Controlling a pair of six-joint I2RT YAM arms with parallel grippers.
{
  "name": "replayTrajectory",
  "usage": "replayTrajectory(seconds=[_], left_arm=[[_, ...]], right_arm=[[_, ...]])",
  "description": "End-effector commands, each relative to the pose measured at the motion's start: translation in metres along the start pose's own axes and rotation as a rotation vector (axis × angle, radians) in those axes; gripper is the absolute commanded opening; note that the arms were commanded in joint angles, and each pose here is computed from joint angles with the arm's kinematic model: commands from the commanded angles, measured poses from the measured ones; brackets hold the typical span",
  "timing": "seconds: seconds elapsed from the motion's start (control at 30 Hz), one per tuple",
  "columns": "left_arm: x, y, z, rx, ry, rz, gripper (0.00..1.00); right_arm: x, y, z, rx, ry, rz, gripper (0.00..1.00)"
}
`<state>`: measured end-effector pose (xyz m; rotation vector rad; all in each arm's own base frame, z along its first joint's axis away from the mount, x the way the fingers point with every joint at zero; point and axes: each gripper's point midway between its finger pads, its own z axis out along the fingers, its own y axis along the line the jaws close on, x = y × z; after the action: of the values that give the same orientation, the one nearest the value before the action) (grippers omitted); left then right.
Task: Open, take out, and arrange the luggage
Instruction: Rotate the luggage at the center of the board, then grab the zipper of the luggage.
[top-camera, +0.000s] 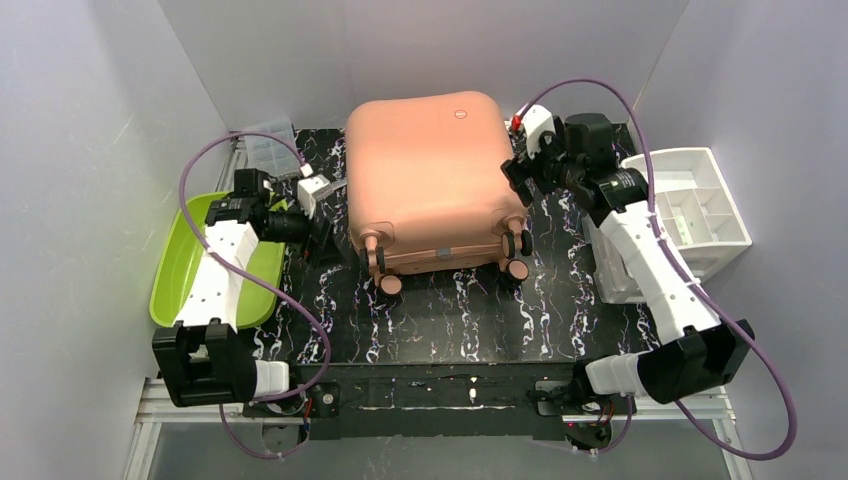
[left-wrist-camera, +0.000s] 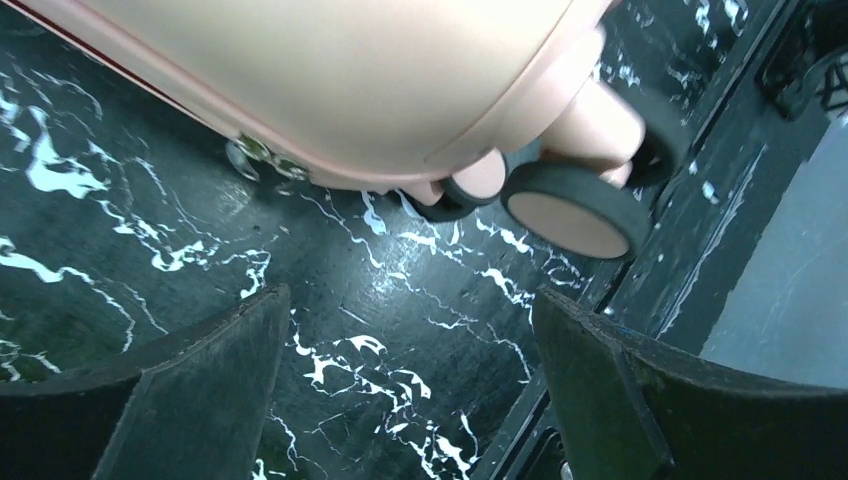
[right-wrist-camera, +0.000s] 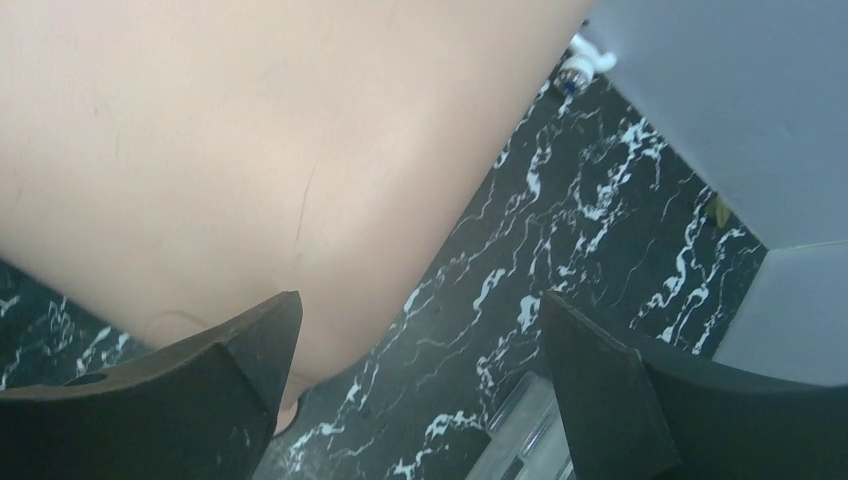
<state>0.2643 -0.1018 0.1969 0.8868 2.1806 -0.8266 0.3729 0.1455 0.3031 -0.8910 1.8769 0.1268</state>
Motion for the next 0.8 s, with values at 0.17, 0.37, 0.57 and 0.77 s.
replayTrajectory(seconds=[0.17, 0.37, 0.57, 0.77], left_arm=[[0.006, 0.017, 0.031, 0.048, -0.107, 0.062, 0.74], [0.022, 0.029, 0.051, 0.006, -0.179, 0.076, 0.69], [0.018, 0.025, 0.061, 0.093, -0.218, 0.038, 0.58], [0.015, 0.038, 0.068, 0.090, -0.211, 0.003, 0.57]], right_arm=[[0.033, 0.005, -0.015, -0.002, -0.024, -0.031, 0.99], [0.044, 0.006, -0.015, -0.025, -0.032, 0.016, 0.98], [0.043, 0.003, -0.016, -0.021, -0.031, 0.033, 0.99], [0.041, 0.004, -0.020, -0.021, -0.047, 0.035, 0.98]])
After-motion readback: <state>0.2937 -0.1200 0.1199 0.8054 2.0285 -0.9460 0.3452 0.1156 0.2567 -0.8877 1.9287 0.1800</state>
